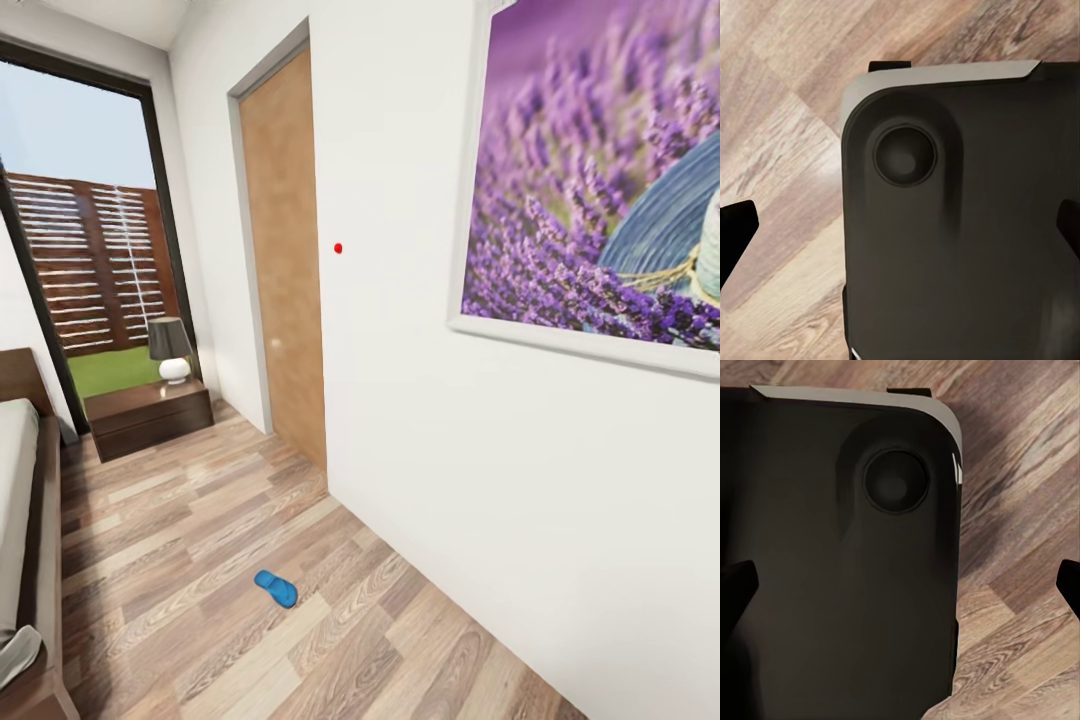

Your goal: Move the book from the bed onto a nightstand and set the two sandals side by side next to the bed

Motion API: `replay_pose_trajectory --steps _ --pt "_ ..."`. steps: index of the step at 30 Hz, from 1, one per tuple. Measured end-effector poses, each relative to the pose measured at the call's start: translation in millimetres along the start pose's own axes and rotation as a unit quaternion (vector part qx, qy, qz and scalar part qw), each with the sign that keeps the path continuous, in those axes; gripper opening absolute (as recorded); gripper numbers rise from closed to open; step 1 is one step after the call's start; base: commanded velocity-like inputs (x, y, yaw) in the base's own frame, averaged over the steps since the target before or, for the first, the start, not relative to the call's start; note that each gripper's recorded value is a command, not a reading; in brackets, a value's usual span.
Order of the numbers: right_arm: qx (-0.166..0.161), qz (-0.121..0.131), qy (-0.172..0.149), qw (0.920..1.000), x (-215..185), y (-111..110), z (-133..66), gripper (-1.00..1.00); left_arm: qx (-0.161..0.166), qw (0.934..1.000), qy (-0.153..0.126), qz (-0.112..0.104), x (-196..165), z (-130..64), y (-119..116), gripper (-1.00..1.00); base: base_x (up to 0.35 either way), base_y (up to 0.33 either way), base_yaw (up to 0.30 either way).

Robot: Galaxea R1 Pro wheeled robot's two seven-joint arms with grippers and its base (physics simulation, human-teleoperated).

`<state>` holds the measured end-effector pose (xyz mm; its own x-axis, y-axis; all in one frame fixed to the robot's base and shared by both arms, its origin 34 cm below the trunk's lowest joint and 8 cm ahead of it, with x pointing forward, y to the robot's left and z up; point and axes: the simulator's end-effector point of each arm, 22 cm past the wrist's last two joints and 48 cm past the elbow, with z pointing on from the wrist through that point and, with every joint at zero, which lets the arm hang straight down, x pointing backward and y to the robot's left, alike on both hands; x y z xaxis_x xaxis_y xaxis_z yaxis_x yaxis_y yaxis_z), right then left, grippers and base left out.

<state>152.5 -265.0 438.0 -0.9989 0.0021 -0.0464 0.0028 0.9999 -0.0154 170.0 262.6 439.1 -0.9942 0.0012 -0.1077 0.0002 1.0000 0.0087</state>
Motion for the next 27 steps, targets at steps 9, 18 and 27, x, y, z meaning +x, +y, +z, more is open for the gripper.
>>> replay_pose_trajectory --steps 9,18,27 --pt "0.000 0.000 -0.007 1.0000 -5.4 0.0 -0.1 1.00 0.000 1.0000 -0.006 0.003 -4.5 0.0 0.6 1.00 0.157 0.058 0.000" --pt "0.000 0.000 -0.009 1.0000 -7.1 0.0 0.0 1.00 0.000 1.0000 -0.008 0.004 -5.9 0.1 0.2 1.00 0.104 0.035 0.000" --pt "0.000 0.000 -0.009 1.0000 -7.6 0.0 0.0 1.00 0.000 1.0000 -0.008 0.005 -6.2 0.1 0.3 1.00 0.039 0.008 0.000"
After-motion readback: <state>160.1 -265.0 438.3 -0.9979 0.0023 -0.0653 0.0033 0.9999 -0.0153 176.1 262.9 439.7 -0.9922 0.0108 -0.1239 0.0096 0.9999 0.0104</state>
